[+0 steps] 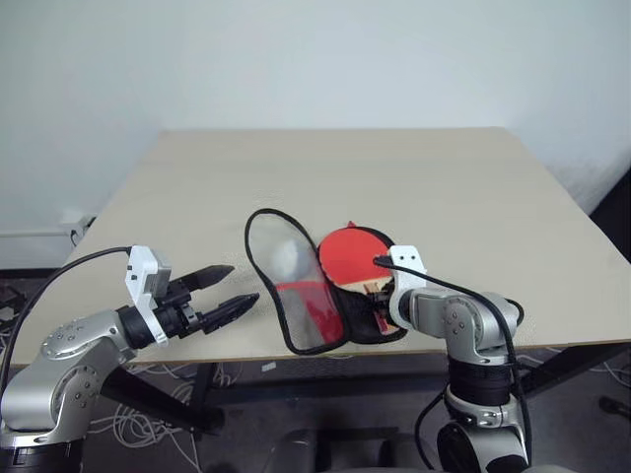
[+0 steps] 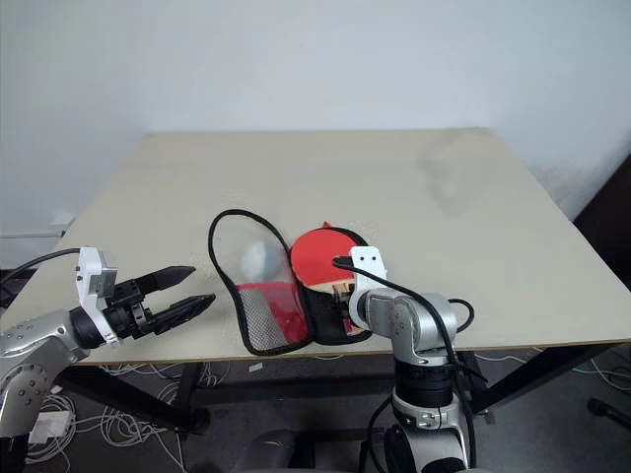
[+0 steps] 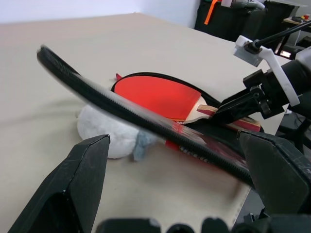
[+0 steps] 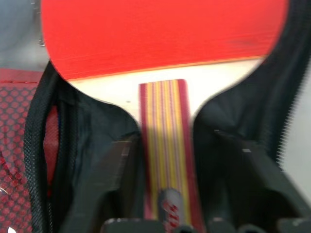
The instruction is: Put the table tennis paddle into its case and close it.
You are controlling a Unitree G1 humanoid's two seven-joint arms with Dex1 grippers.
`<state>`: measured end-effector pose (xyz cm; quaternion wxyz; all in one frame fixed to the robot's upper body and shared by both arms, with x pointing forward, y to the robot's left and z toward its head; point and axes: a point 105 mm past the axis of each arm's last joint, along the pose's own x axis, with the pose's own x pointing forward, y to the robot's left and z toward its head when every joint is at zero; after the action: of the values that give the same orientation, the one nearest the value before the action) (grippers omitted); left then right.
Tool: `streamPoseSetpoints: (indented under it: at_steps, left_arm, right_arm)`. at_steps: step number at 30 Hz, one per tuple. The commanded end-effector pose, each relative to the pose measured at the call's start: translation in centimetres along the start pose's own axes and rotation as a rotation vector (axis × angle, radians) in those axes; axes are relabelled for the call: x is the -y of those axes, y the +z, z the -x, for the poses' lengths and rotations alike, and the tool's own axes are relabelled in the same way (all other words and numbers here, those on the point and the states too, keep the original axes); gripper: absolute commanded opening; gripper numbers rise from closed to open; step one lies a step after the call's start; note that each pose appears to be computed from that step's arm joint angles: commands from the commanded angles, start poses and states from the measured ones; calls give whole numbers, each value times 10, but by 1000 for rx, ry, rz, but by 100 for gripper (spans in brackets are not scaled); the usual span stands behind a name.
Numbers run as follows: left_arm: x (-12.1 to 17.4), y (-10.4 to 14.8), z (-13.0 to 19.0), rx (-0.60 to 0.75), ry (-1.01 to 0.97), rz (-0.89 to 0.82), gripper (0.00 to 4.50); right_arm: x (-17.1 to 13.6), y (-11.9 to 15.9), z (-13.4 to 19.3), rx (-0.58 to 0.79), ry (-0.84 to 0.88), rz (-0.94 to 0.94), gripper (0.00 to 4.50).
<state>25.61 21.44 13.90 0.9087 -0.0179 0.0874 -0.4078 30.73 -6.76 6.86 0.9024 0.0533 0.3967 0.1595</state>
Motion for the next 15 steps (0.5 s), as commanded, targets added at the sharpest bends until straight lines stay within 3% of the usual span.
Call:
streamPoseSetpoints:
  at_steps: [1, 2, 7, 13, 15]
  left_arm:
    - [0, 13, 0, 39, -3, -39, 450]
    - [-2, 12, 1, 34, 1, -41, 450]
    - [-10, 11, 5, 22, 17, -44, 450]
    - [-16, 0, 8, 13, 10, 58, 450]
    - [-22, -7, 9, 9, 28, 121, 412]
  right_arm:
    - [-3, 16, 13, 73, 41, 37, 414]
    - [-8, 23, 21, 105, 104, 97, 440]
    - [-22, 48, 64, 239, 361, 341, 440]
    - [9, 67, 84, 318, 363, 496, 440]
    - [18, 68, 87, 317, 372, 529, 442]
